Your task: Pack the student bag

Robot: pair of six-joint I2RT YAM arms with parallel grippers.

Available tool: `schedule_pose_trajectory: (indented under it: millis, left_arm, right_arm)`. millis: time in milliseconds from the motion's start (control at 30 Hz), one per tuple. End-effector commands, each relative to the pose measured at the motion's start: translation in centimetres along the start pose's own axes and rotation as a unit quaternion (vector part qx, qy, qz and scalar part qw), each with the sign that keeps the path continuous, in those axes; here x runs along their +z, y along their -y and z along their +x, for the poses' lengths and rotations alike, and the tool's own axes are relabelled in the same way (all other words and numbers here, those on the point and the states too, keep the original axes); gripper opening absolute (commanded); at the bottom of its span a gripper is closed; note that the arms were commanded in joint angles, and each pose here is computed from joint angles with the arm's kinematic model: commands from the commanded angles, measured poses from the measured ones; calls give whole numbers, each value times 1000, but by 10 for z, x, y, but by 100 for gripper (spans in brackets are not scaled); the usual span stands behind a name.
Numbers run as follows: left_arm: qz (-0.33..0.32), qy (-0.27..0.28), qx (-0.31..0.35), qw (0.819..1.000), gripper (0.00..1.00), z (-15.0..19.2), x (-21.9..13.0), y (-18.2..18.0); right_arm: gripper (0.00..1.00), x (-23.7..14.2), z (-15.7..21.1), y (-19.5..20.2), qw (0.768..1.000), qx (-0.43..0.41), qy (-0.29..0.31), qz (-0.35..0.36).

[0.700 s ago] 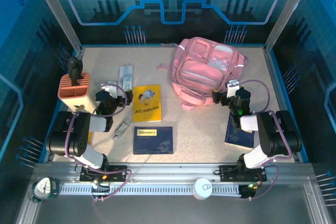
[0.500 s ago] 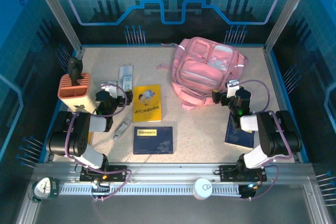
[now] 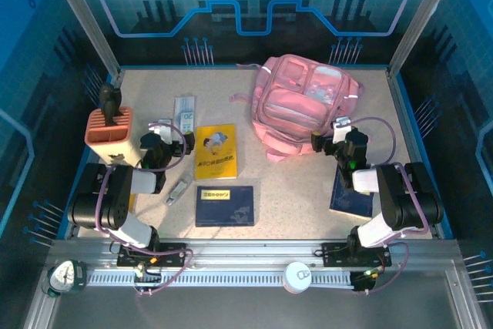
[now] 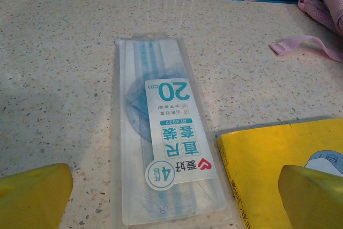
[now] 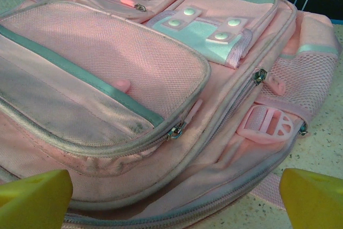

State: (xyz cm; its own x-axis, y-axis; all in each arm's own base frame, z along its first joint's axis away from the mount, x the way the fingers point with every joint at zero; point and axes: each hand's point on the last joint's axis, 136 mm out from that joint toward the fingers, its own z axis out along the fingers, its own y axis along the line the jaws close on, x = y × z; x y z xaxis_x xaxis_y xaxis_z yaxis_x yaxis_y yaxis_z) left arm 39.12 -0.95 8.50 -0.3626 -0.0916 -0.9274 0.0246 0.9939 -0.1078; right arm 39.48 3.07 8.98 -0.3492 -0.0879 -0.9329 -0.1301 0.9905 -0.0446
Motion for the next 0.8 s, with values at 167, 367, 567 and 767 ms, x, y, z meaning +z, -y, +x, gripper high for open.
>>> schedule_pose_trajectory:
  millis: [167, 367, 567, 767]
  left_arm:
    - [11, 15, 1, 1000, 99, -12, 3, 2]
    - [13, 12, 1, 1000, 99, -14, 2, 3]
    - [37, 20, 10, 999, 99, -31, -12, 13]
    - [22, 54, -11, 998, 99, -60, -39, 11]
  right_arm:
    - [100, 2, -9, -2, 1000, -7, 13, -4]
    - [100, 1, -11, 1, 1000, -3, 14, 3]
    - [100, -7, -19, 9, 999, 3, 18, 28]
    - [100, -27, -44, 29, 996, 31, 17, 82]
